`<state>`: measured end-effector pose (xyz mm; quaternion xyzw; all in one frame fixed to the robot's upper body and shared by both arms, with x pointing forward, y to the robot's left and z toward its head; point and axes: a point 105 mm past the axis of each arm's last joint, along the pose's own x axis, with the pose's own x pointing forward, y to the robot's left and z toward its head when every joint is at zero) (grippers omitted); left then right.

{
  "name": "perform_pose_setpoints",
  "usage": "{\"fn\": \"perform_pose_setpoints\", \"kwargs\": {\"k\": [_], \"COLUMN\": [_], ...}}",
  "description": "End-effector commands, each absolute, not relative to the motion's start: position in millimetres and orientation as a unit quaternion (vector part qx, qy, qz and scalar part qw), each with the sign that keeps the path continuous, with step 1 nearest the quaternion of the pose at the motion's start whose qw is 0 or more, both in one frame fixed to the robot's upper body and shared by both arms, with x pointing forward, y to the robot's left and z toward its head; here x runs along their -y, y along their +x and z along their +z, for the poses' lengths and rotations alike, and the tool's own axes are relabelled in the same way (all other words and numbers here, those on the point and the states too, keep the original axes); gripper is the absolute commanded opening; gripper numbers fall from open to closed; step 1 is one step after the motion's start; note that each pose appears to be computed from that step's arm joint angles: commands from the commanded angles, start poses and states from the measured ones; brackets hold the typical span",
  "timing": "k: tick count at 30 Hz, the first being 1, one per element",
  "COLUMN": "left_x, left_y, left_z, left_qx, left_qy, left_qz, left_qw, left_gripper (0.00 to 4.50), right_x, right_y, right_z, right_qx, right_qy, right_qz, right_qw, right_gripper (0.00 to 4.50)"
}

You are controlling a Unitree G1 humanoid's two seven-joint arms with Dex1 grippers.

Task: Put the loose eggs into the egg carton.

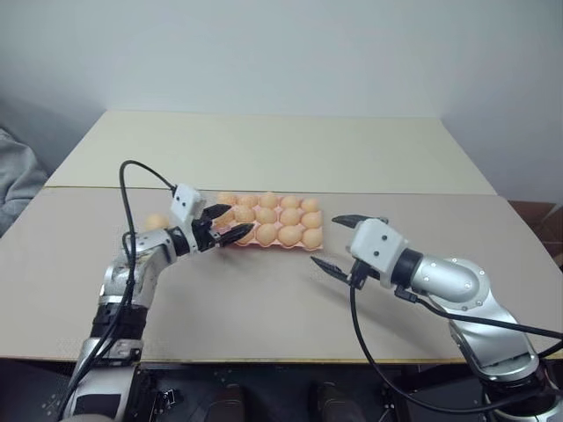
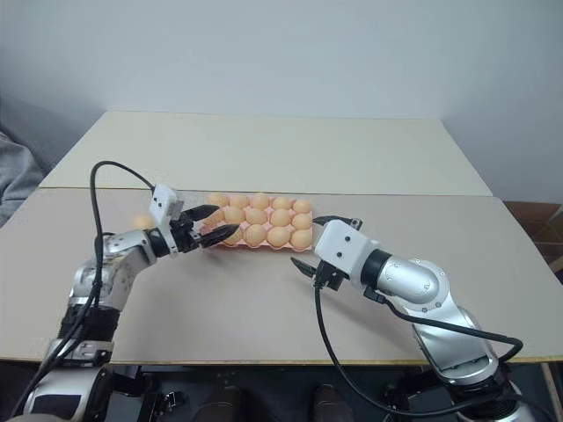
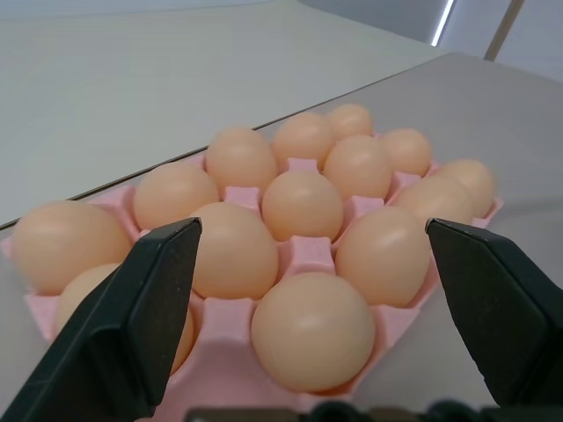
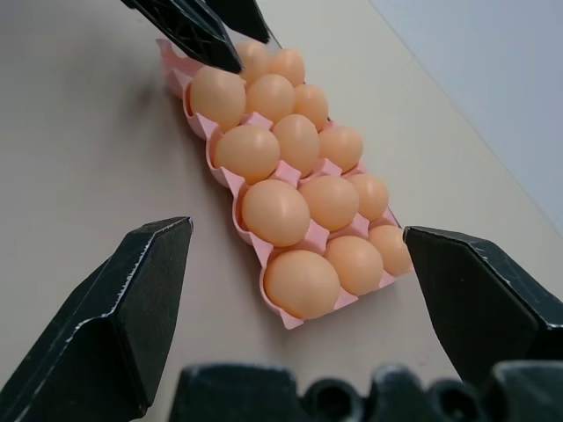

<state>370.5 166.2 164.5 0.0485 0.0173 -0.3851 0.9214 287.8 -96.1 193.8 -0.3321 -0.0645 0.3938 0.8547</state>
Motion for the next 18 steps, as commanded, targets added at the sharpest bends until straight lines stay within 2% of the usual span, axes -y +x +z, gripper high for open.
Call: {"fn": "perform_pose_setpoints", "kwargs": {"k": [1,4,8,12,15,18], "left_x": [-192,-218,-252,-286,-300,-301], "left_y": [357,340,302,271,262,262], "left_z": [196,202,201,192,187,184], "left_qx": [0.019,0.006,-0.019,-0.049,-0.063,-0.067], "left_qy": [0.077,0.084,0.082,0.089,0.088,0.090], "left_qz": [-0.338,-0.285,-0.217,-0.135,-0.087,-0.071], "left_qw": [0.938,0.955,0.972,0.986,0.990,0.991], "left_gripper": [4.45,4.45,4.45,4.45,4.45,4.45], "right_x": [94,92,93,88,82,81], "right_y": [286,285,287,283,270,270], "right_z": [206,205,205,205,206,205], "right_qx": [0.095,0.093,0.090,0.080,0.086,0.088], "right_qy": [-0.342,-0.342,-0.332,-0.295,-0.271,-0.277], "right_qz": [0.396,0.405,0.420,0.472,0.529,0.537], "right_qw": [0.847,0.843,0.840,0.827,0.800,0.792], "right_gripper": [4.50,4.50,4.50,4.50,4.50,4.50]}}
